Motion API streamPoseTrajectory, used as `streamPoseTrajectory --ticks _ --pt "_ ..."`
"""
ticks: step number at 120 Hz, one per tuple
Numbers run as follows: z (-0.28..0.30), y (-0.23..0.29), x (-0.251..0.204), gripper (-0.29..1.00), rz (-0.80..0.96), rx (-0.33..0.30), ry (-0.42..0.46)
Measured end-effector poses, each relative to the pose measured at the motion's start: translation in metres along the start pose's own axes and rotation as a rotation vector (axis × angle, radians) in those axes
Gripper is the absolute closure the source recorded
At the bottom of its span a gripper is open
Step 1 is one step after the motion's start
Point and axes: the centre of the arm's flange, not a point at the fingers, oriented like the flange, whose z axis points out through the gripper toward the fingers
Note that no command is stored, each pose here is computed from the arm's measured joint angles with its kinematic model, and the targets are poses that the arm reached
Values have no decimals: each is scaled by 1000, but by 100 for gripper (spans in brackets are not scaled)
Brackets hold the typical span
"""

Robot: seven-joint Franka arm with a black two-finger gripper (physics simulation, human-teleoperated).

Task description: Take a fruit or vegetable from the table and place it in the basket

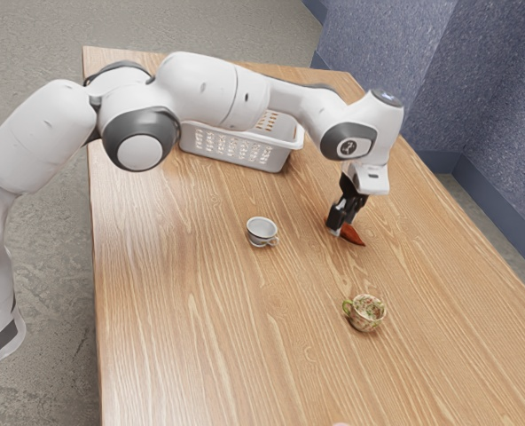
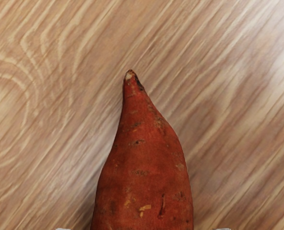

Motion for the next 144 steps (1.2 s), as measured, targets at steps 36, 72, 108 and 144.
streamPoseTrajectory --ticks 36,72,108,144 --pt "-6 -4 -2 53 -10 30 13" --pt "-104 -9 -56 54 -147 83 11" --pt "-161 -11 -161 53 -467 14 -127" --pt "-174 -19 -248 53 -803 -27 -219"
